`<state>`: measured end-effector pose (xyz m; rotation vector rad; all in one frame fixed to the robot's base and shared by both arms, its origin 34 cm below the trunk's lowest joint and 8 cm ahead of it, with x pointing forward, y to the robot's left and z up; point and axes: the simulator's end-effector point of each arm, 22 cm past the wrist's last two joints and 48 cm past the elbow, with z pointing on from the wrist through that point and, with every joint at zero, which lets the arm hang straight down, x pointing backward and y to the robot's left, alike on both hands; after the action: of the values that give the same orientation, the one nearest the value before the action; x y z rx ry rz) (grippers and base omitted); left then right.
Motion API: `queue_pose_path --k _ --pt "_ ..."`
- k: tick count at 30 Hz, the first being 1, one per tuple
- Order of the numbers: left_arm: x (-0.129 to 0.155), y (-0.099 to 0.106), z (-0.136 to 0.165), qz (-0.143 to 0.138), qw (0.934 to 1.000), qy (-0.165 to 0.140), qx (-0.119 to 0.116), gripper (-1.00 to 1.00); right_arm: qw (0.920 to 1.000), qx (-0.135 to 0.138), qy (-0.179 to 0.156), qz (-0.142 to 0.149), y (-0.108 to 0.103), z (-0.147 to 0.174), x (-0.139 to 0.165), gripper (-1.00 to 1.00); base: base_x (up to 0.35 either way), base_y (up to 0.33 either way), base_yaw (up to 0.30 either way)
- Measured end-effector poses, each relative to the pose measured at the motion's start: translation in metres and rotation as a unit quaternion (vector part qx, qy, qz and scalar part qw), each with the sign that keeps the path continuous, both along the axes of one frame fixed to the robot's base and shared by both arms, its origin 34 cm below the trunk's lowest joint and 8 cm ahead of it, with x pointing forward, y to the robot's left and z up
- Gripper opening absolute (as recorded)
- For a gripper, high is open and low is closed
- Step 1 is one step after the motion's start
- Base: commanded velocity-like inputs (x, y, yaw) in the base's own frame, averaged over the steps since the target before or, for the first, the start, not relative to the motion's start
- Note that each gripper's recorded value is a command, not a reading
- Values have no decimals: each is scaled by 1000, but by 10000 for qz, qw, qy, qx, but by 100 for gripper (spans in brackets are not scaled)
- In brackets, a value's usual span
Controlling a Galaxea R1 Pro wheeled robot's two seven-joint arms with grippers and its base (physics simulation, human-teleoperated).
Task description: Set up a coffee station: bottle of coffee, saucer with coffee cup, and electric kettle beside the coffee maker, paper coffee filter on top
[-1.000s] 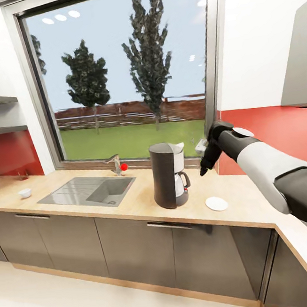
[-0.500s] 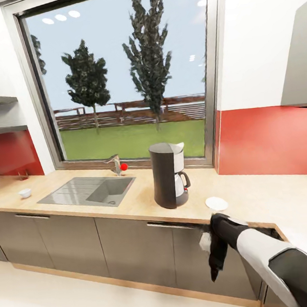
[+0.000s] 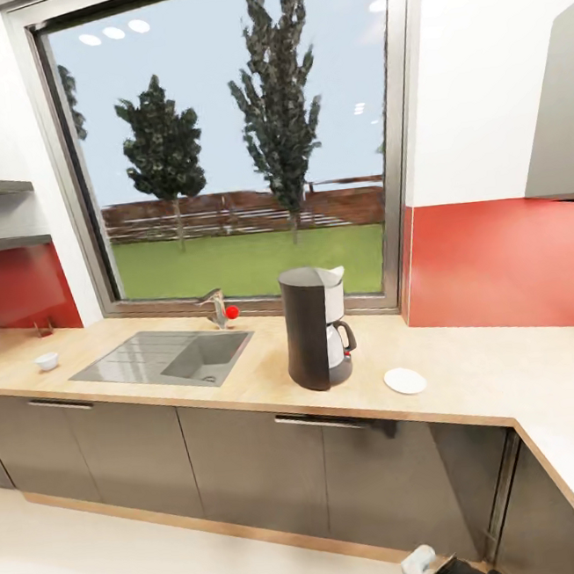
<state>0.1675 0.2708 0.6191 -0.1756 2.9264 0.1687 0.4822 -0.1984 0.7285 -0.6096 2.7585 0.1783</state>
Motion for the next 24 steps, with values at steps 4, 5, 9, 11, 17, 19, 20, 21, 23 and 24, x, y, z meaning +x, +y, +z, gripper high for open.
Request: queue_pose_path --k 4,5,9,11,17,19,20,21,23,24 --pt "1 0 0 0 10000 -16 2 100 9937 -361 -805 -698 -13 -12 1 100 0 0 0" --pt "1 0 0 1 10000 -26 3 100 9910 -417 -945 -847 -16 -14 0 100 0 0 0" --pt "5 1 1 4 9999 -135 16 100 9862 -487 -1136 -1104 -20 -19 -10 100 0 0 0" --pt "5 1 1 4 9999 -144 20 100 9860 -487 -1143 -1111 -20 -19 -10 100 0 0 0" --pt "7 9 2 10 9998 -163 74 100 9859 -500 -1139 -1121 -21 -20 -11 100 7 8 0" --pt "7 12 2 34 9998 -166 94 100 9860 -504 -1129 -1118 -21 -20 -12 100 78 137 0" --pt "7 13 2 40 9998 -166 99 100 9860 -506 -1129 -1118 -21 -20 -12 100 106 198 0" --pt "7 14 2 53 9998 -168 104 100 9860 -511 -1128 -1118 -22 -20 -12 100 113 215 0" --pt "8 14 2 68 9998 -175 109 100 9860 -515 -1128 -1119 -23 -20 -12 100 116 250 0" --pt "8 14 2 75 9998 -175 108 100 9859 -521 -1129 -1121 -23 -20 -12 100 108 267 0"
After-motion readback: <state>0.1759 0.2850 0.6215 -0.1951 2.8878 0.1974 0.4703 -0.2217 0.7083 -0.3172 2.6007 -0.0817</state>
